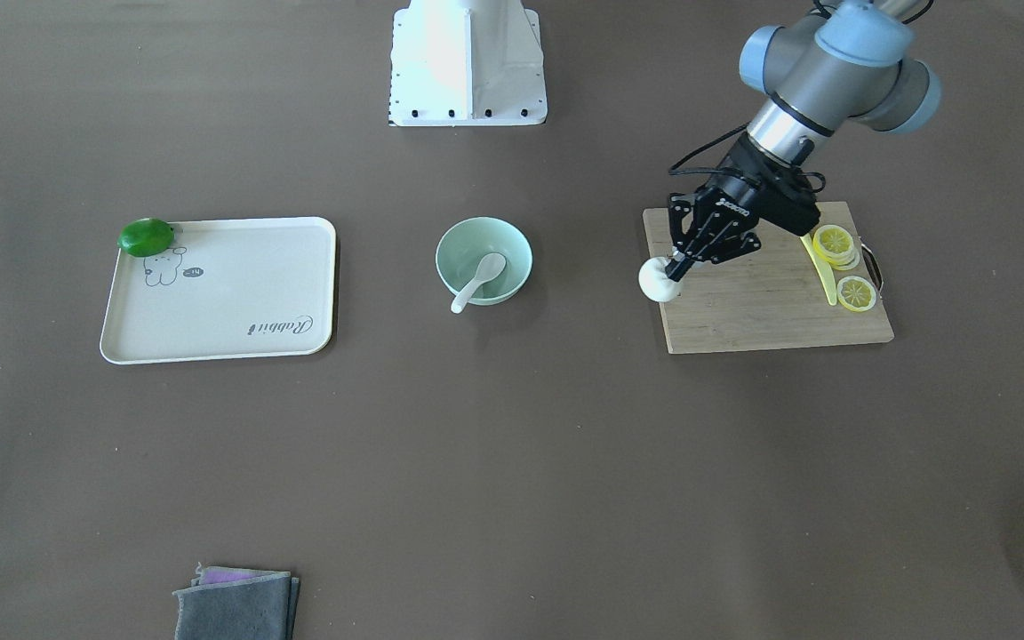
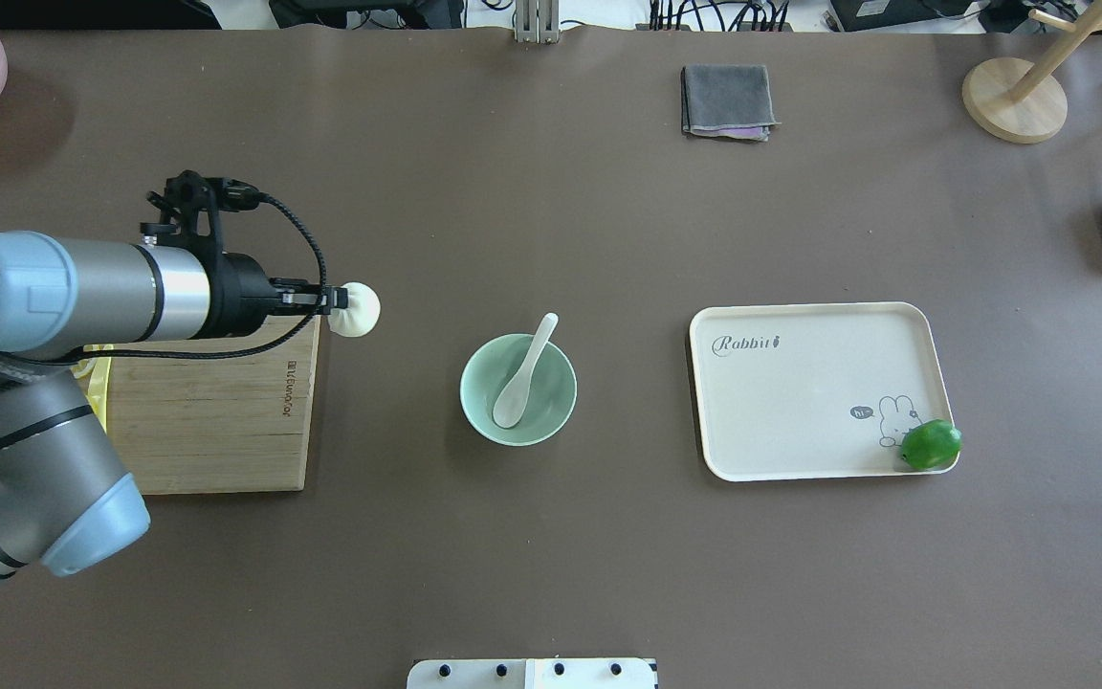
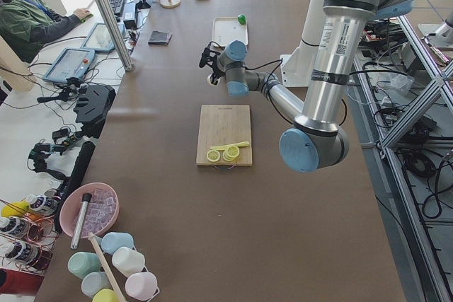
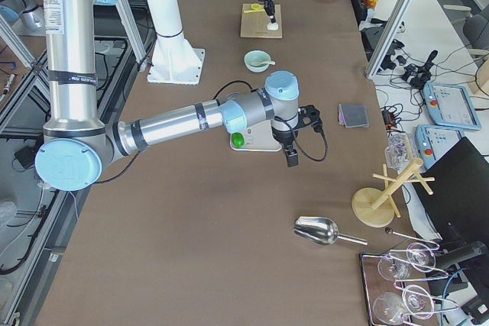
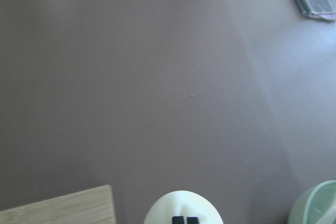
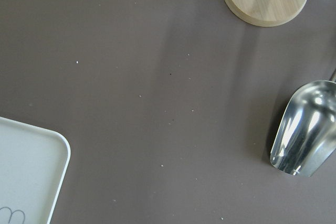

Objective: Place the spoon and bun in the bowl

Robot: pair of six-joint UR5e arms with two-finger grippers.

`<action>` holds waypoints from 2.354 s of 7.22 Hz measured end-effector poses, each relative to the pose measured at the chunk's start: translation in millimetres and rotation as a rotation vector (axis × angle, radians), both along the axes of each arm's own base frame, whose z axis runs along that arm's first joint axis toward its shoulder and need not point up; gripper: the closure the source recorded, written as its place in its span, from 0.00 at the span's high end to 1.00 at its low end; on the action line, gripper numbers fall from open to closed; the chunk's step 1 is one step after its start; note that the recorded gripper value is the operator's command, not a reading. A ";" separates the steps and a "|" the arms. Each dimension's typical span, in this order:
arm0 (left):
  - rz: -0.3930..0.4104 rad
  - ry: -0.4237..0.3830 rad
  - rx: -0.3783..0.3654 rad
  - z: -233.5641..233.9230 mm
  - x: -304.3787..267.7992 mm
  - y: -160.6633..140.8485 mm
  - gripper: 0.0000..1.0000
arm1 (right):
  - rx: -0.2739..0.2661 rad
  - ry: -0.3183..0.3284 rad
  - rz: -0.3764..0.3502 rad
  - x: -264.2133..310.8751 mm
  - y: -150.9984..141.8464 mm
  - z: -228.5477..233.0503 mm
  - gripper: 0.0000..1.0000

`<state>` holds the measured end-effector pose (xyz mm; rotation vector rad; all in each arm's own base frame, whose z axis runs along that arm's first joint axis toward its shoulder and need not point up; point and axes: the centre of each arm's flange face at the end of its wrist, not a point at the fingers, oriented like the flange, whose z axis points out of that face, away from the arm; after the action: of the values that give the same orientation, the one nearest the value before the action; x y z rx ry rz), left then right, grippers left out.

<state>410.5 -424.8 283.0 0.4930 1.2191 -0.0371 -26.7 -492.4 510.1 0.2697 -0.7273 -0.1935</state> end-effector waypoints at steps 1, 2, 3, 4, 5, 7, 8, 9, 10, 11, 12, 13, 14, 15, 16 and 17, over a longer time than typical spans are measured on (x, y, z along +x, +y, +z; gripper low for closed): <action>-0.011 0.007 -0.026 -39.4 39.4 14.7 0.00 | 0.000 0.013 -0.002 7.9 5.3 9.2 1.00; -0.020 0.009 -0.037 -66.6 71.0 32.0 0.00 | 0.009 0.028 -0.021 13.5 11.4 19.5 1.00; -0.028 0.008 -0.038 -80.7 91.6 45.0 0.00 | 0.015 0.040 -0.040 19.2 18.1 29.4 1.00; -0.033 0.006 -0.040 -85.2 101.8 51.3 0.00 | 0.015 0.046 -0.049 24.1 24.0 36.9 1.00; -0.032 0.003 -0.041 -85.7 107.1 55.1 0.56 | 0.012 0.050 -0.054 26.6 28.1 41.7 1.00; -0.014 0.004 -0.040 -84.4 116.5 65.1 0.98 | 0.005 0.052 -0.056 28.0 30.8 47.0 1.00; -0.001 0.014 -0.035 -85.0 121.5 72.1 0.98 | -0.005 0.054 -0.056 28.3 31.9 51.4 1.00; 0.008 0.025 -0.029 -88.1 121.5 76.2 0.98 | -0.018 0.055 -0.056 28.6 33.6 58.0 1.00; 0.021 0.031 -0.028 -90.1 115.1 73.3 0.98 | -0.038 0.056 -0.057 29.0 36.8 66.8 1.00; 0.058 0.028 -0.038 -84.5 97.5 56.6 0.98 | -0.064 0.057 -0.057 29.5 41.3 78.7 1.00; 0.114 0.006 -0.038 -68.9 67.6 30.0 0.98 | -0.091 0.056 -0.057 29.8 45.0 90.3 1.00; 0.170 -0.041 -0.018 -39.4 24.1 -2.3 0.98 | -0.111 0.056 -0.056 30.1 47.9 99.4 1.00; 0.214 -0.108 0.013 5.4 -38.4 -39.2 0.98 | -0.127 0.058 -0.056 30.4 50.1 107.3 1.00; 0.244 -0.173 0.046 53.0 -110.2 -68.1 0.98 | -0.140 0.059 -0.056 30.6 51.3 113.6 1.00; 0.260 -0.237 0.084 101.5 -178.2 -81.2 0.99 | -0.150 0.060 -0.056 30.6 51.9 118.7 1.00; 0.262 -0.306 0.124 145.4 -237.7 -83.8 0.99 | -0.159 0.057 -0.057 30.4 52.5 122.2 1.00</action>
<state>172.9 -508.6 428.4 0.4254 0.9791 0.3280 3.8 -439.9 632.3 0.0922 -0.6900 -0.1954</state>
